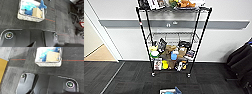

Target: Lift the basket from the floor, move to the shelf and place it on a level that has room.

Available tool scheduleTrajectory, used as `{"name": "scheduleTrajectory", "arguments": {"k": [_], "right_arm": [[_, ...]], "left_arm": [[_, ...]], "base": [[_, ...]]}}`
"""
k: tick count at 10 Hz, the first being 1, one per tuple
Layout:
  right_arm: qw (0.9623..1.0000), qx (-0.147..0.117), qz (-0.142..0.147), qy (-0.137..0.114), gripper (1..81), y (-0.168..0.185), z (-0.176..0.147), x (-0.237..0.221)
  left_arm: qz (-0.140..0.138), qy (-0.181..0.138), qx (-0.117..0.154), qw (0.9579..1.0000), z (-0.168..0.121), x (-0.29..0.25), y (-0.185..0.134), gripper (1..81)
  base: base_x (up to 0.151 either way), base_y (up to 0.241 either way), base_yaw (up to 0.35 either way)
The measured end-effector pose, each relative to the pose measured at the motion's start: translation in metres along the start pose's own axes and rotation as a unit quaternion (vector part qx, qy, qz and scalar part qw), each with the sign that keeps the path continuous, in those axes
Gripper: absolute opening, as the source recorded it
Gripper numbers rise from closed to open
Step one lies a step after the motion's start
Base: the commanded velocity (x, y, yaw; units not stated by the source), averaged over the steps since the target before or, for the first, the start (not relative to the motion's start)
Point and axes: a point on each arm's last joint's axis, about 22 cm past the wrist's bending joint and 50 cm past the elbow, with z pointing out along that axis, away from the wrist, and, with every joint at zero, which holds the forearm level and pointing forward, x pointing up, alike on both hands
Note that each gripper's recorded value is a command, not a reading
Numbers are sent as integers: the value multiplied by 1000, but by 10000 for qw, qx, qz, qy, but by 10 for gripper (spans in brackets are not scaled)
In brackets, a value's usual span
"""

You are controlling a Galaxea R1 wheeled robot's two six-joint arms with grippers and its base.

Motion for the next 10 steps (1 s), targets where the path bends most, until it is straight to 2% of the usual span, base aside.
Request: {"name": "scheduleTrajectory", "arguments": {"k": [10], "right_arm": [[10000,-22,19,-34,811,-1,2,-6]], "left_arm": [[-16,-19,-6,10000,3,-3,3,811]], "base": [[6,0,0]]}}
